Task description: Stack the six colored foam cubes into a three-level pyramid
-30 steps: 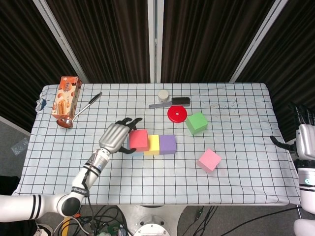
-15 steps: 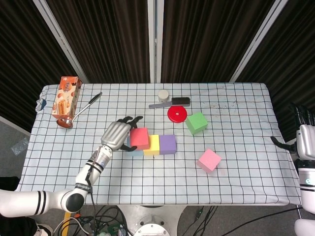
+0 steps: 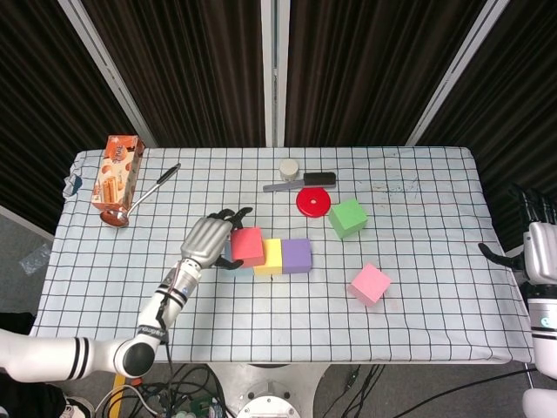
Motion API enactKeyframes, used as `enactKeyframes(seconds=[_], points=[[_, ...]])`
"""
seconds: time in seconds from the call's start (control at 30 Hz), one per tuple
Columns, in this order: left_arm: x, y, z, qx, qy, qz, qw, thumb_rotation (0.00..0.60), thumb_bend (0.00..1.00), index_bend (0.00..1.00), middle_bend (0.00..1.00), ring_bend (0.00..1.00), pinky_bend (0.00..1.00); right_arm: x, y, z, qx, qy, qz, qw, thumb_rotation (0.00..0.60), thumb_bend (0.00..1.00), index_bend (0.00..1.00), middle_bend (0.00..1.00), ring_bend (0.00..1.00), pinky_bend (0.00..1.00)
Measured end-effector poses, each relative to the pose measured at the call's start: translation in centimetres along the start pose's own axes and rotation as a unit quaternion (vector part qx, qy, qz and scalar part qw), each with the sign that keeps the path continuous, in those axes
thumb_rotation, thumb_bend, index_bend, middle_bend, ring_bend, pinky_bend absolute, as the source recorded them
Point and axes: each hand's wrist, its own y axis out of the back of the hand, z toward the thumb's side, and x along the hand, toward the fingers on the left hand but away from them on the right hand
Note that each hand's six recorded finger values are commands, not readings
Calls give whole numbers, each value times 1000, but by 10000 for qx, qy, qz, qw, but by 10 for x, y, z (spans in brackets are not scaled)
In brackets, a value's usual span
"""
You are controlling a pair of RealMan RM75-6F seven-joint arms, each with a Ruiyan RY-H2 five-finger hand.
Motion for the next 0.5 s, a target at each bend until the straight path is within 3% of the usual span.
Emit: enactKeyframes(seconds=[0.5], points=[[-1, -4, 2, -15, -27, -14, 10000, 600, 213, 86, 492, 160, 265, 0, 0, -2, -12, 3, -26, 10000, 600, 89, 0, 150, 0, 0]])
